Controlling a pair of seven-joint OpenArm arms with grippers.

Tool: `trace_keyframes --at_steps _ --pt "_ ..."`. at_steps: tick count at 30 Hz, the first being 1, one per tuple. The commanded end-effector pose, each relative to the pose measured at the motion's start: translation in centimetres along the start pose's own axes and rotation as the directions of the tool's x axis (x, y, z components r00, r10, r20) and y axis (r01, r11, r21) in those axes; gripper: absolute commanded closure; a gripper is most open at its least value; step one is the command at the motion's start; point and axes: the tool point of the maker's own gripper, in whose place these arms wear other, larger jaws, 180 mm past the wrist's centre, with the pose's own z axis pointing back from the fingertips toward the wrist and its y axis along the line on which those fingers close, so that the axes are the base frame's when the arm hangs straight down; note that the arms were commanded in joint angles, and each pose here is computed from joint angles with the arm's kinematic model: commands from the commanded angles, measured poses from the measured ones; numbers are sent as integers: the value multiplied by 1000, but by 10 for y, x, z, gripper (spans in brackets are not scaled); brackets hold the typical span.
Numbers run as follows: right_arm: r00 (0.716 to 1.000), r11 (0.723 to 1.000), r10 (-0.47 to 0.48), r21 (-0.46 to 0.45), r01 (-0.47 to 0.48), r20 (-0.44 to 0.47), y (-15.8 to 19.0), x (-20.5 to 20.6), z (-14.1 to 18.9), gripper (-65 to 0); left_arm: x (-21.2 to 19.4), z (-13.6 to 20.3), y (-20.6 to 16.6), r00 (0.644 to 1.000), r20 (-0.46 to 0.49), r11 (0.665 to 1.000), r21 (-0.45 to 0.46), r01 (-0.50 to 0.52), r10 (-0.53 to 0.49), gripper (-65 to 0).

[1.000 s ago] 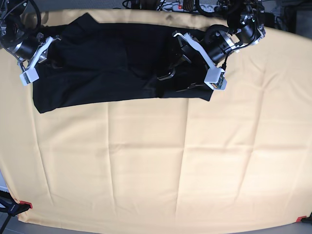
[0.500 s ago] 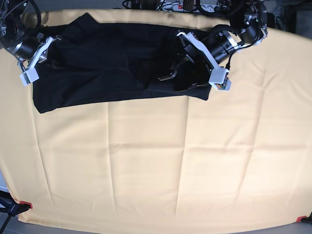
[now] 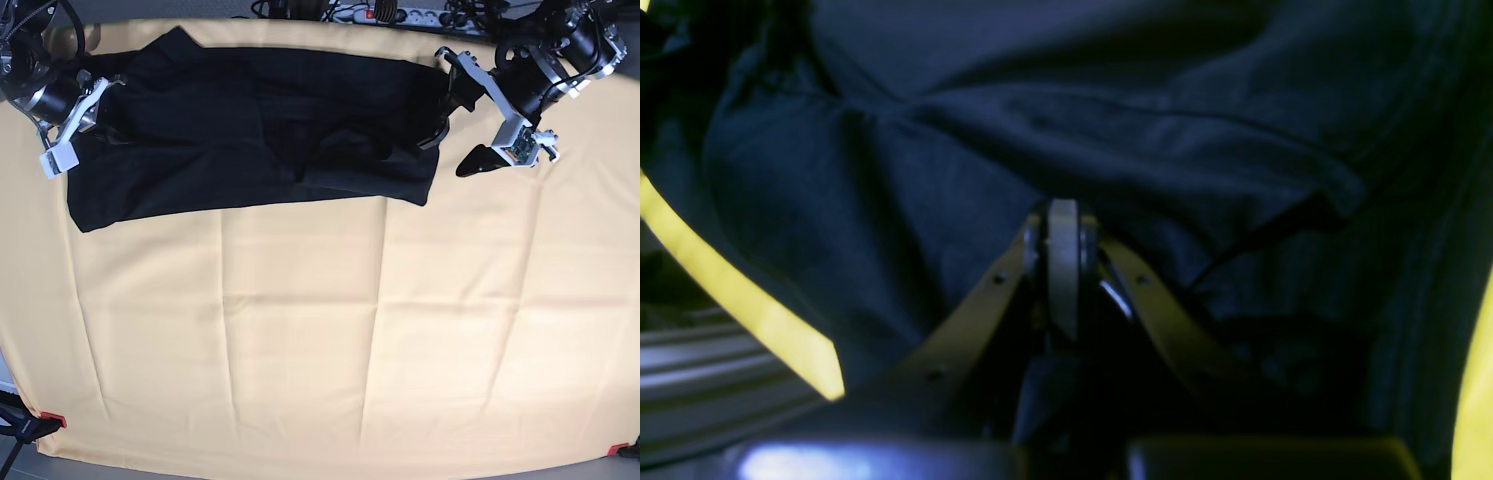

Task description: Fold the T-shirt properly

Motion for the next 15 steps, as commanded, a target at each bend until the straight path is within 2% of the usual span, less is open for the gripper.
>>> trace_keyframes --at_steps 1,5,8,15 --pt "999 1000 19 4 -19 35 1 10 4 0 11 3 -2 999 40 1000 -10 21 -20 -371" --pt "999 1000 18 5 -18 36 2 10 3 0 5 -6 -1 999 48 1000 -30 -8 9 -371" --pt "999 1000 17 8 -17 39 2 11 3 0 -11 -24 3 1000 9 999 -38 -16 16 -371" --pt "999 1000 17 7 -17 38 2 10 3 0 -40 -64 -10 997 -78 991 -128 -25 15 -371"
